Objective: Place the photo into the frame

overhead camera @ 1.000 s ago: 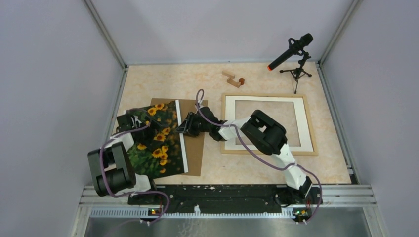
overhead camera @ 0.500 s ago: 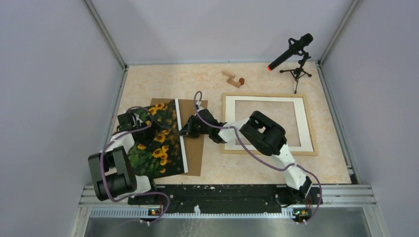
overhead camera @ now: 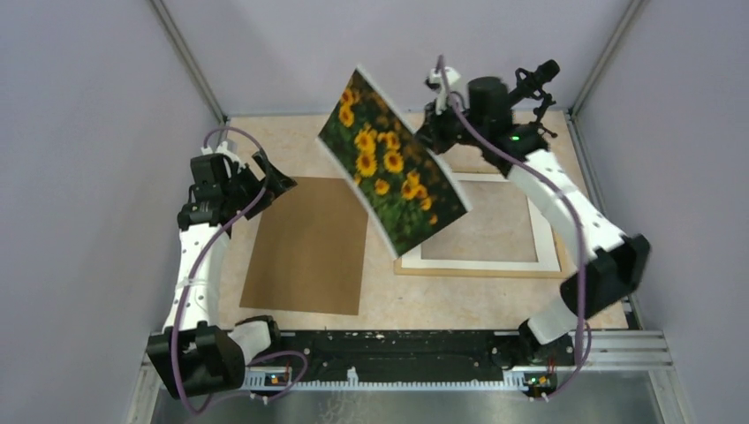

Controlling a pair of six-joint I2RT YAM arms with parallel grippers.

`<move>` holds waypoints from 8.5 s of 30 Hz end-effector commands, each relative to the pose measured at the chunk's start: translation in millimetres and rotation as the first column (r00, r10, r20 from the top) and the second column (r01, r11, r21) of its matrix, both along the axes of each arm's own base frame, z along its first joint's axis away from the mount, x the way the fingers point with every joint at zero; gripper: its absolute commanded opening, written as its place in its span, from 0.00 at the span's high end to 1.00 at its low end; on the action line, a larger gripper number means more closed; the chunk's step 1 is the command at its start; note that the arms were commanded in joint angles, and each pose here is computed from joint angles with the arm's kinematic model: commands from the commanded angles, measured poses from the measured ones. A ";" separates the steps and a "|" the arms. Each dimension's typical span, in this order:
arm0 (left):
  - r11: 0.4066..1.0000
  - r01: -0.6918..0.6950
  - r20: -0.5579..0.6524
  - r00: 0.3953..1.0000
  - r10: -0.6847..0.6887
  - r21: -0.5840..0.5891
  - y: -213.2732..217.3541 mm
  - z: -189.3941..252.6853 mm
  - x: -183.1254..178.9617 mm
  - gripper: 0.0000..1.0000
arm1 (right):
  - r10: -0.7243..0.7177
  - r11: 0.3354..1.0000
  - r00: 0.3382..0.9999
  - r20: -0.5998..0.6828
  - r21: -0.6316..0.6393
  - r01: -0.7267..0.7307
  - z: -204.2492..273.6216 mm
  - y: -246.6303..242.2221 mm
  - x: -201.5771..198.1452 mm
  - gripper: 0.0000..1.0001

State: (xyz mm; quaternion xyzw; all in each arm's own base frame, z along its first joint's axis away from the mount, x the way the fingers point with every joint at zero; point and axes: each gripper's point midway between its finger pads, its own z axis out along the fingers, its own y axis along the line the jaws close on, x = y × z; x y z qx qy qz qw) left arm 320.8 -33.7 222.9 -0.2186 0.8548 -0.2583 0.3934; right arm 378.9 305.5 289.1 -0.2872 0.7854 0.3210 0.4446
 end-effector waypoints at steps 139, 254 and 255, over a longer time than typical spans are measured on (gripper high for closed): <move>0.847 -0.274 -0.229 0.883 0.409 0.455 136.9 -139.2 70.2 0.01 | -0.372 0.851 0.679 -0.633 0.059 0.521 -164.4 81.8 -32.7 0.01; 0.814 0.487 -0.267 0.778 -0.569 -0.315 -166.6 -212.3 -51.7 0.05 | 0.090 0.817 0.691 -0.717 0.450 0.361 -207.0 -126.8 -61.0 0.50; 0.813 0.492 -0.260 0.778 -0.571 -0.313 -167.3 -209.8 -49.3 0.05 | 0.105 0.803 0.689 -0.717 0.470 0.367 -205.8 -125.6 -64.3 0.56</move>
